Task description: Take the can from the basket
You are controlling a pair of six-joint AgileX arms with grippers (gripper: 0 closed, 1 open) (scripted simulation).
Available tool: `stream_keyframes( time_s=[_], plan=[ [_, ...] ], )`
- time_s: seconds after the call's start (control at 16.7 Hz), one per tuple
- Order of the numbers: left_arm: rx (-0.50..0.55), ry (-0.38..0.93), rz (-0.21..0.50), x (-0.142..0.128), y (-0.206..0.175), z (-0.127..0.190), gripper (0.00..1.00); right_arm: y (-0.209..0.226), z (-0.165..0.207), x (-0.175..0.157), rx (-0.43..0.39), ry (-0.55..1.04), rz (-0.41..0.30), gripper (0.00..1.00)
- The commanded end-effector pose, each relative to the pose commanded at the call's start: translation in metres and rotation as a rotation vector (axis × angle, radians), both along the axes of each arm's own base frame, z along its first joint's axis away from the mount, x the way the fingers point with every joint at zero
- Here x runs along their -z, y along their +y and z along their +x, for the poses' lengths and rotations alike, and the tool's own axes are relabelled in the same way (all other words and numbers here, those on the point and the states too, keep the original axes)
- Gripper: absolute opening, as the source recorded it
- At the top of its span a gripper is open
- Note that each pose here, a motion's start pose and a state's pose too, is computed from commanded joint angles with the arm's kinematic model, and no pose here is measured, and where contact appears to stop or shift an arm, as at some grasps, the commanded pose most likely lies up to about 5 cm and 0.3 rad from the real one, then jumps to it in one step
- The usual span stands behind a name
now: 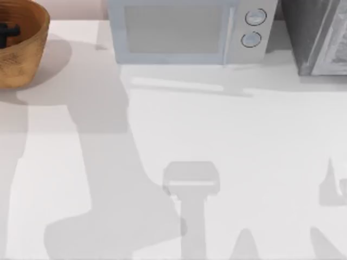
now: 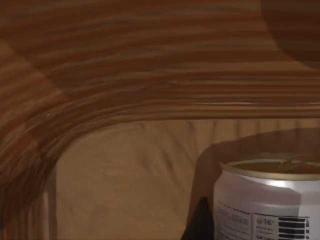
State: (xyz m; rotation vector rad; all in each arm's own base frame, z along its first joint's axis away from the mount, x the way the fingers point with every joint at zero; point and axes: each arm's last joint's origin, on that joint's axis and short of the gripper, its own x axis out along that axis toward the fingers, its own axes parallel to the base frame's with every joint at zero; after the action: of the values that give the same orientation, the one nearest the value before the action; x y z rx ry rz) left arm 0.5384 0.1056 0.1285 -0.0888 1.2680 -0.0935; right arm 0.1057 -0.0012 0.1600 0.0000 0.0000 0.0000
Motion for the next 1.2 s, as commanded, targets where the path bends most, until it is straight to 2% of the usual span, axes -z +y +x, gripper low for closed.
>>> stream_keyframes(
  time_s=[0.3, 0.36, 0.6, 0.72, 0.9, 1.02, 1.2],
  plan=[
    [0.000, 0.000, 0.000, 0.000, 0.000, 0.000, 0.00, 0.000, 0.000, 0.000, 0.000, 0.000, 0.000, 1.00],
    [-0.002, -0.039, 0.010, -0.019, 0.002, -0.001, 0.00, 0.000, 0.000, 0.000, 0.000, 0.000, 0.000, 1.00],
    [-0.019, -0.062, 0.011, -0.034, 0.005, -0.006, 0.00, 0.000, 0.000, 0.000, 0.000, 0.000, 0.000, 1.00],
    [-0.030, -0.098, 0.010, -0.057, 0.006, -0.015, 0.00, 0.000, 0.000, 0.000, 0.000, 0.000, 0.000, 1.00],
    [-0.028, -0.184, 0.009, -0.105, -0.002, -0.042, 0.00, 0.000, 0.000, 0.000, 0.000, 0.000, 0.000, 1.00],
    [-0.014, -0.262, 0.011, -0.143, -0.015, -0.074, 0.00, 0.000, 0.000, 0.000, 0.000, 0.000, 0.000, 1.00],
    [0.014, -0.414, 0.022, -0.194, -0.041, -0.147, 0.00, 0.000, 0.000, 0.000, 0.000, 0.000, 0.000, 1.00]
  ],
)
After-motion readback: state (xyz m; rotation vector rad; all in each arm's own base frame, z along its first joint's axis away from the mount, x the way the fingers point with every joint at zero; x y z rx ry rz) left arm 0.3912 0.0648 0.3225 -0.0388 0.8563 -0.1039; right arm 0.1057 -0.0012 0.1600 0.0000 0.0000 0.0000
